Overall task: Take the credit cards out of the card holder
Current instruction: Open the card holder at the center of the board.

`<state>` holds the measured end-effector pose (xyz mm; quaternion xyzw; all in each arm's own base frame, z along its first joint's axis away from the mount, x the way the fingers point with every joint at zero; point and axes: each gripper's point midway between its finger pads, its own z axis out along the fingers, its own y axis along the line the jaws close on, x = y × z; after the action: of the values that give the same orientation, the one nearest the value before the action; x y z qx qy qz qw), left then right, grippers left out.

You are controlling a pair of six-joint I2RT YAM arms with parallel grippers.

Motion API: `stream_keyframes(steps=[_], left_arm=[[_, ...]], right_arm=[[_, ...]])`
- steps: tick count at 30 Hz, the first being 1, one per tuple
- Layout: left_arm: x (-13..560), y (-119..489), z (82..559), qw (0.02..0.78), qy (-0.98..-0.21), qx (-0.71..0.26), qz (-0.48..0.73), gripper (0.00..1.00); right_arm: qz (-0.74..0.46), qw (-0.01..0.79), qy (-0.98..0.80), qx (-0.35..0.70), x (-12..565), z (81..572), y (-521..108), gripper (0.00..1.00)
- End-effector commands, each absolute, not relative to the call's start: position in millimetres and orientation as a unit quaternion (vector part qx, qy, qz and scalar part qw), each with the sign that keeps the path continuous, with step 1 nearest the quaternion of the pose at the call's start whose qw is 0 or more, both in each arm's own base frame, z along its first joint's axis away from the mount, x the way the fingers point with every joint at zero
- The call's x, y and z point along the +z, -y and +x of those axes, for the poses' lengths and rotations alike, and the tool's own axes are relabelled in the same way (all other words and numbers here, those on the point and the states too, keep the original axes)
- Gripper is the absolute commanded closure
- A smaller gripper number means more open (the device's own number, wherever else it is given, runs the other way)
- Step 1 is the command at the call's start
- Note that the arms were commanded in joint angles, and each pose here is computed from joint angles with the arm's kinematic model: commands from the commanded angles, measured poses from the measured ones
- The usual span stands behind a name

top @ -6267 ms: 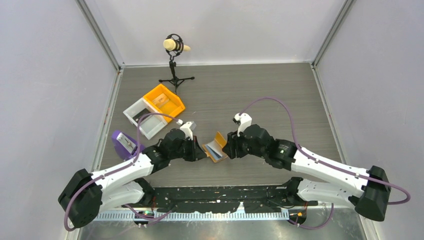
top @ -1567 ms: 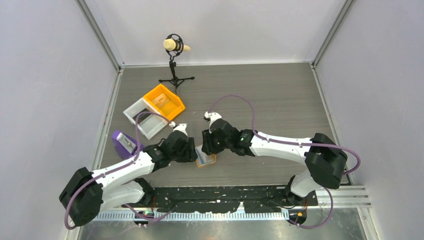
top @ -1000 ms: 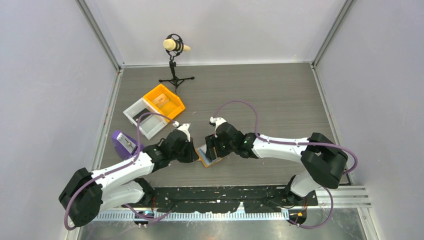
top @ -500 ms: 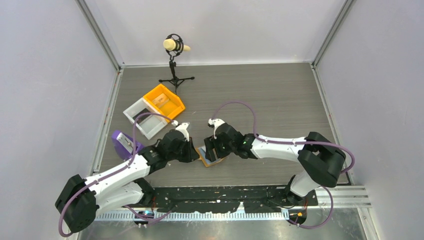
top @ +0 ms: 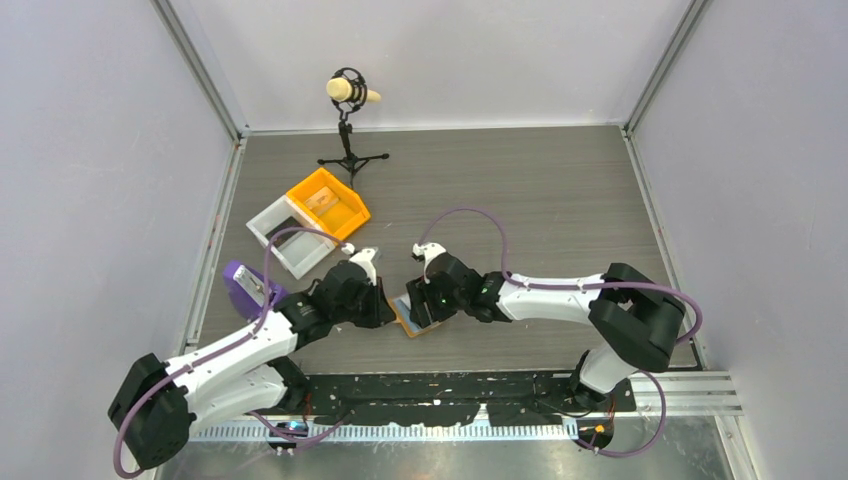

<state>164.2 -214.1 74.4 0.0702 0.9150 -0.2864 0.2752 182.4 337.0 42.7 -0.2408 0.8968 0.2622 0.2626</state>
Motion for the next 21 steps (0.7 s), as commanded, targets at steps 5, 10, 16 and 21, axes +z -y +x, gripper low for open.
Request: stream_keyframes(steps=[5, 10, 16, 21], left_arm=[[83, 213, 164, 0.288, -0.908, -0.293, 0.078, 1.00], [78, 209, 161, 0.286, -0.910, -0.290, 0.076, 1.00], [77, 208, 160, 0.284, -0.911, -0.288, 0.078, 1.00], [74, 207, 157, 0.274, -0.915, -0.284, 0.083, 1.00]], right_arm=[[-0.212, 0.312, -0.899, 0.223, 55, 199, -322, 0.37], [-0.201, 0.321, -0.900, 0.215, 58, 201, -315, 0.37], [-0.191, 0.335, -0.899, 0.208, 67, 203, -307, 0.38], [-0.185, 0.346, -0.898, 0.198, 73, 205, -299, 0.39]])
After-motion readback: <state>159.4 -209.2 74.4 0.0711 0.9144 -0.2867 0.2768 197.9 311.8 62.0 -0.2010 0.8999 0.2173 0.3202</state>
